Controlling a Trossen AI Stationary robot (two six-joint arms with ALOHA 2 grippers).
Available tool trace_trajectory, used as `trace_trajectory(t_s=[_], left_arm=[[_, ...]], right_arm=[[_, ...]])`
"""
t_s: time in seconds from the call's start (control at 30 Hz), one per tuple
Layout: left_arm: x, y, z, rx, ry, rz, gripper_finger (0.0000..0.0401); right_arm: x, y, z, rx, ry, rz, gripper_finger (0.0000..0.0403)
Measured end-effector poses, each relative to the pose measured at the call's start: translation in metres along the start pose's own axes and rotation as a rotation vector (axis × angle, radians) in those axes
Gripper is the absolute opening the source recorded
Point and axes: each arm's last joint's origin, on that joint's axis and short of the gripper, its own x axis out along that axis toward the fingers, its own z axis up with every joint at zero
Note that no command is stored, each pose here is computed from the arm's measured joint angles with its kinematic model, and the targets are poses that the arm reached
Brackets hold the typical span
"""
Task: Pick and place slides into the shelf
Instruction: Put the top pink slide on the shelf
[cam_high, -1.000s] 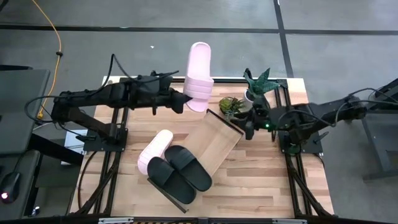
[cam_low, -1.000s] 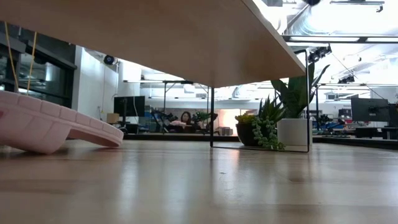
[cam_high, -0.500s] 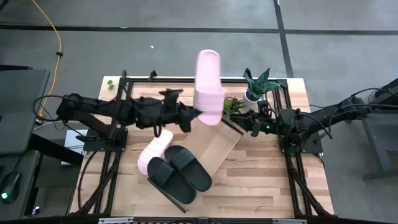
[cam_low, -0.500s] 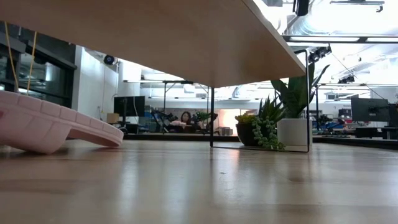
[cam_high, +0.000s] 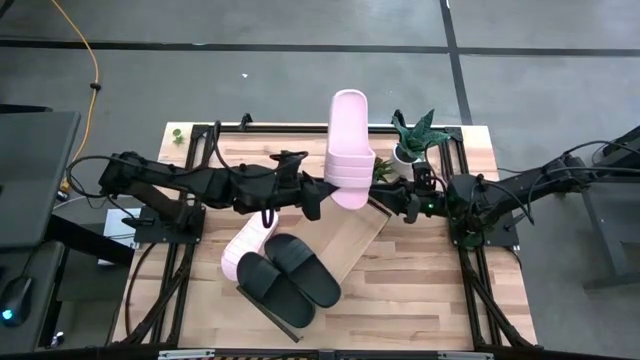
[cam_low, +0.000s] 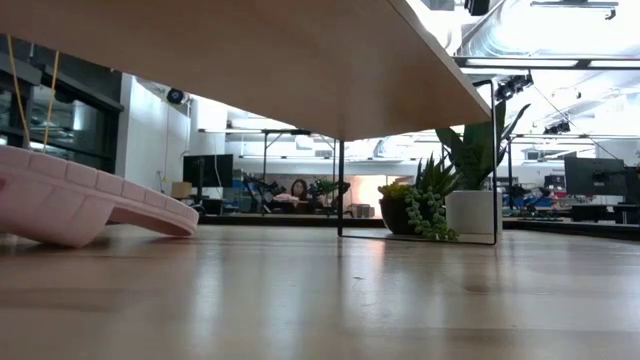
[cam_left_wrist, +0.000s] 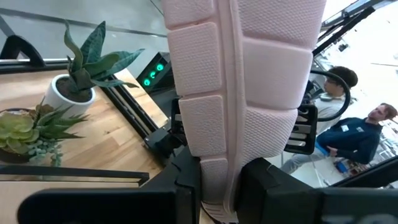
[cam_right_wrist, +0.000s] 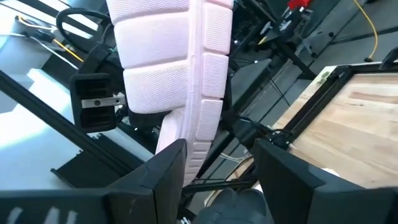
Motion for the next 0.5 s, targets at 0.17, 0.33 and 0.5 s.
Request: trace_trajectory(t_s=[0.17, 0.33, 0.5], left_arm=[[0.0001, -0.0001, 0.0003, 0.002, -0.004, 0.000, 0.0051], [0.0000, -0.0001, 0.0003, 0.001, -0.006, 0.001, 0.0051], [0.0012, 0.0004, -0.0006, 0.004, -0.009, 0.009, 0.0051]], right_arm=[[0.0000, 0.0010, 0.0008, -0.014, -0.005, 0.013, 0.0184], [0.0000, 0.0022, 0.0011, -0.015, 0.002, 0.034, 0.0184], [0.0002, 0.0047, 0.0021, -0.006, 0.014, 0.084, 0.0184]])
